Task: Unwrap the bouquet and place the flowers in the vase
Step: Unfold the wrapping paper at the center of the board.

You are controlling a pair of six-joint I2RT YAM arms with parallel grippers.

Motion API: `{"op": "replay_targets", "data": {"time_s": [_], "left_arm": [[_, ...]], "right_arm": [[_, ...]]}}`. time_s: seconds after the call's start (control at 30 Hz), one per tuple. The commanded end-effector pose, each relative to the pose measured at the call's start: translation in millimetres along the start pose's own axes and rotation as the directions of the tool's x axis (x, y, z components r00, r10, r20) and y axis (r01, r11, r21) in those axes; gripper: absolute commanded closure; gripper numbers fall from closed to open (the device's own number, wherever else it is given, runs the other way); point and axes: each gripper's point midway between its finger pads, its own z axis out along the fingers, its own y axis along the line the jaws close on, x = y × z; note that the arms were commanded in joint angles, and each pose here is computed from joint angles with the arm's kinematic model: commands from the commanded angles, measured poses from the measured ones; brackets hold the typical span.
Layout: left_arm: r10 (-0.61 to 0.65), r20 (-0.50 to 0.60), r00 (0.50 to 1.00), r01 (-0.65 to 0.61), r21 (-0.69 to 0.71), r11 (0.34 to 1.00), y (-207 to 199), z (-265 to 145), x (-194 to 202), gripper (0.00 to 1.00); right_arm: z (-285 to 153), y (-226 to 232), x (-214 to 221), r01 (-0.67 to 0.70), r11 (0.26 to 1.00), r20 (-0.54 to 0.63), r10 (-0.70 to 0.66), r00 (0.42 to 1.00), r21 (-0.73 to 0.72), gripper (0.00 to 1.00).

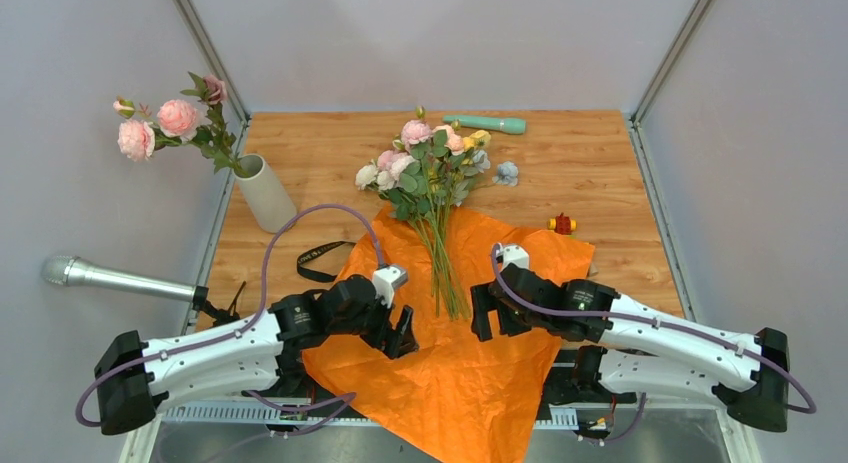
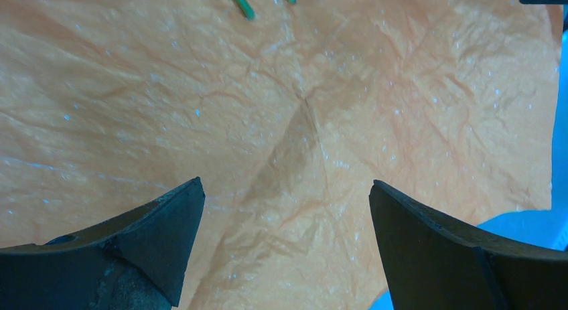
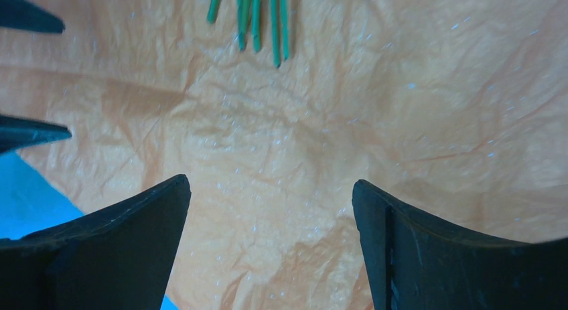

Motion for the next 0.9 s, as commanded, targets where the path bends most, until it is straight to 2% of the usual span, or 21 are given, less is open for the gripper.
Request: {"op": "replay_targets", "data": {"time_s": [0.0, 0.17, 0.3, 0.4, 0.63, 0.87], "left_arm": [[0.026, 0.173, 0.985, -0.019, -0.039, 0.999, -7.5, 5.3, -53.6, 0.00], [-0.017, 0.157, 0.987, 0.031, -0.087, 0.996, 11.1, 27.5, -47.7, 0.00], [-0.112, 0.222, 0.969, 0.135, -0.091, 0.987, 34.4, 32.7, -50.6, 0.00], [-0.169, 0.258, 0.951, 0.193, -0.074, 0.978, 47.5, 29.3, -49.0, 0.00], [-0.289, 0.310, 0.906, 0.342, -0.130, 0.931, 89.2, 20.5, -21.8, 0.00], [-0.312, 0.345, 0.885, 0.375, -0.131, 0.918, 94.3, 9.9, -17.4, 0.00]], "right_arm": [[9.8, -19.1, -48.0, -0.020, 0.998, 0.183, 0.008, 0.983, 0.063, 0.07], [38.9, -40.6, -64.1, -0.107, 0.994, 0.205, 0.104, 0.973, 0.004, 0.07], [53.2, -68.3, -64.4, -0.149, 0.988, 0.195, 0.138, 0.971, 0.044, 0.07], [57.7, -90.3, -61.3, -0.217, 0.974, 0.193, 0.202, 0.960, 0.061, 0.07], [64.4, -121.6, -46.7, -0.364, 0.931, 0.176, 0.353, 0.919, 0.037, 0.07], [64.3, -141.4, -37.7, -0.434, 0.898, 0.188, 0.417, 0.889, 0.064, 0.07]]}}
